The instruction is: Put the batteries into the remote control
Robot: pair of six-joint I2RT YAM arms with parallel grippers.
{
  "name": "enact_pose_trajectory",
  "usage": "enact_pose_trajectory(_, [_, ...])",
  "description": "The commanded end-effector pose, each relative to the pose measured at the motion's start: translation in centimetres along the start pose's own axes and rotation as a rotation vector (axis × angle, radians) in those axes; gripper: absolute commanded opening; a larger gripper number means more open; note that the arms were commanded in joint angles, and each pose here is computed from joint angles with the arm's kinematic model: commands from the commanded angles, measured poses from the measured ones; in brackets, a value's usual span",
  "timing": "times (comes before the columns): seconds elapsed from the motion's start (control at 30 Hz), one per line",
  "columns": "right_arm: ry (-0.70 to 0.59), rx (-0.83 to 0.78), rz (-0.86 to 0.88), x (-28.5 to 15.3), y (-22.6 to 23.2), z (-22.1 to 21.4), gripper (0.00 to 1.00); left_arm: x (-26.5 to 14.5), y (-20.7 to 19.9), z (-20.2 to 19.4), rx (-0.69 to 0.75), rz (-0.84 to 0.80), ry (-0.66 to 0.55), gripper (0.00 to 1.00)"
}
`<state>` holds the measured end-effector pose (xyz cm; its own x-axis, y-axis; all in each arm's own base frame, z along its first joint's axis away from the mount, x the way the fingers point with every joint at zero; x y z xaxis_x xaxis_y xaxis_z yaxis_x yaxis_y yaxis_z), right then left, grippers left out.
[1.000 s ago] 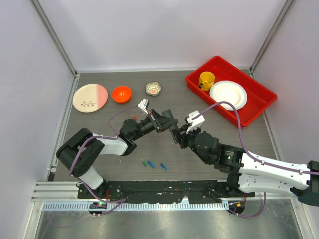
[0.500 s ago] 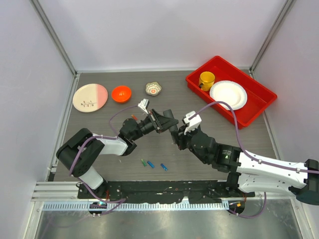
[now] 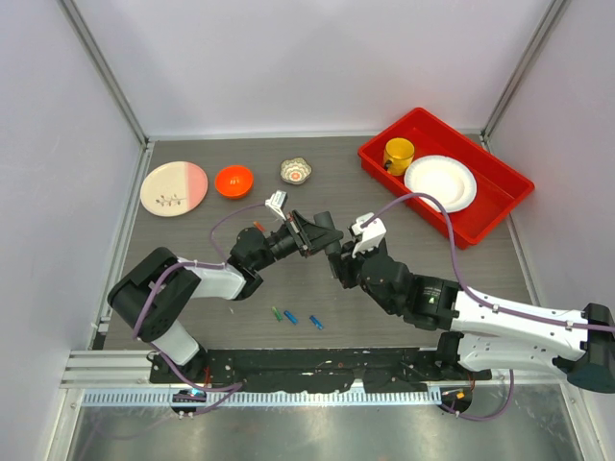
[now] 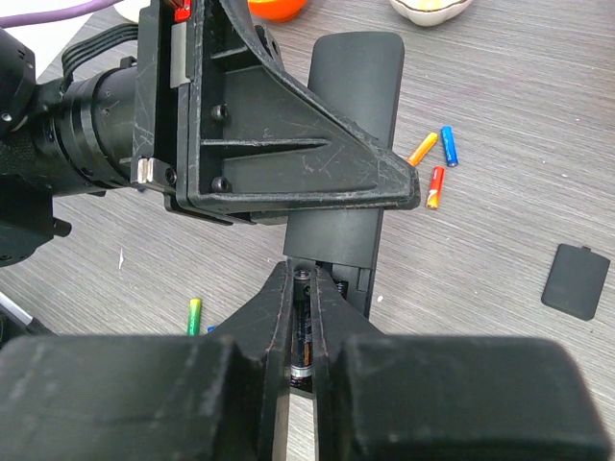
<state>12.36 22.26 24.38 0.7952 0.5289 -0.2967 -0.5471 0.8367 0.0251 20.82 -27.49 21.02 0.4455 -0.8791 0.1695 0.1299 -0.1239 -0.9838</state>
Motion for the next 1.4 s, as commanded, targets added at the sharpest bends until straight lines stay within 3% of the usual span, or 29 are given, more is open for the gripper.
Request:
enact_pose_trajectory(0.0, [0.015, 0.029, 0.021, -0.4, 0.5, 0.4, 0.13, -0.5, -7.1, -0.2, 0.122, -0.368, -0.011, 0.00])
enact_pose_trajectory(1.37, [-0.092, 0.087, -0.013, -1.1, 0.5, 5.0, 0.49, -0.6, -6.2, -0.3, 0.119, -0.339, 0.000, 0.00])
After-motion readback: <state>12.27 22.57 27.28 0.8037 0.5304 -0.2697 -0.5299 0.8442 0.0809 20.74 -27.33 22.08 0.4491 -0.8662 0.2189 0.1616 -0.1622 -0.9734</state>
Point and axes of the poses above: each gripper's point midway between its finger pads, its own x axis out along the fingers, its own y axis along the line the jaws close on, z = x × y, the point moved 9 cm from there along -x, back along the fingers, and after that the axes turned 11 degrees about -x, right-handed, at the moved point
